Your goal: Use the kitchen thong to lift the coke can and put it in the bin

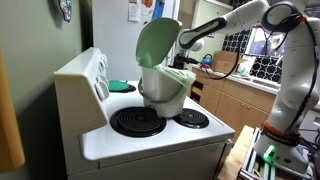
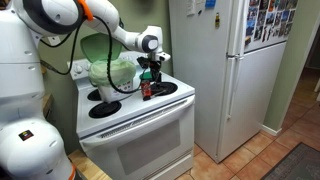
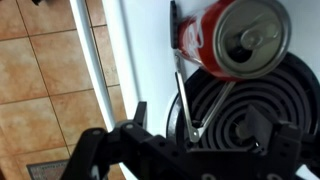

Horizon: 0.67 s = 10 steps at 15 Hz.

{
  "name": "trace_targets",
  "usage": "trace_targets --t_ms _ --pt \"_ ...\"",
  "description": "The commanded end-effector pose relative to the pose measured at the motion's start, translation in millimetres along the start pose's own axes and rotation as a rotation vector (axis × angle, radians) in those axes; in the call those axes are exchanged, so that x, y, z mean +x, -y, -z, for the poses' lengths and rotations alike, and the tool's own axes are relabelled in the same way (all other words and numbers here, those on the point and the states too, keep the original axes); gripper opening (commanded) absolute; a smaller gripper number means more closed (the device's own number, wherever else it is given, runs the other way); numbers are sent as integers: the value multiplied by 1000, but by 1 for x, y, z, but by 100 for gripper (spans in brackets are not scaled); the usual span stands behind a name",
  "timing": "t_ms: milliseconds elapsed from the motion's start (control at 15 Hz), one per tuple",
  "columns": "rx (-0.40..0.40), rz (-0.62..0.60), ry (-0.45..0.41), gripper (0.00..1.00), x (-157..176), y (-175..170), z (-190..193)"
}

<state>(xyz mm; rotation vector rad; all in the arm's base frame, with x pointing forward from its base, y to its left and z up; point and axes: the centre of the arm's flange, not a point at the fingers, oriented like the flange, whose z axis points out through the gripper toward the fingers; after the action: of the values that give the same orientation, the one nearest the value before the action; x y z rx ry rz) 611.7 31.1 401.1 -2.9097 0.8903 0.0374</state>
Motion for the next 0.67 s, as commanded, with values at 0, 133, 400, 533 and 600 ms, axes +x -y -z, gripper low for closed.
trace_targets --t_ms 0,133,400,533,600 --pt "42 -135 123 100 28 6 -27" --pt "92 -155 178 100 35 9 -39" --pt "138 -176 268 100 38 13 -67" --pt "135 -164 297 100 37 12 -78" --pt "123 -157 310 100 37 10 -82"
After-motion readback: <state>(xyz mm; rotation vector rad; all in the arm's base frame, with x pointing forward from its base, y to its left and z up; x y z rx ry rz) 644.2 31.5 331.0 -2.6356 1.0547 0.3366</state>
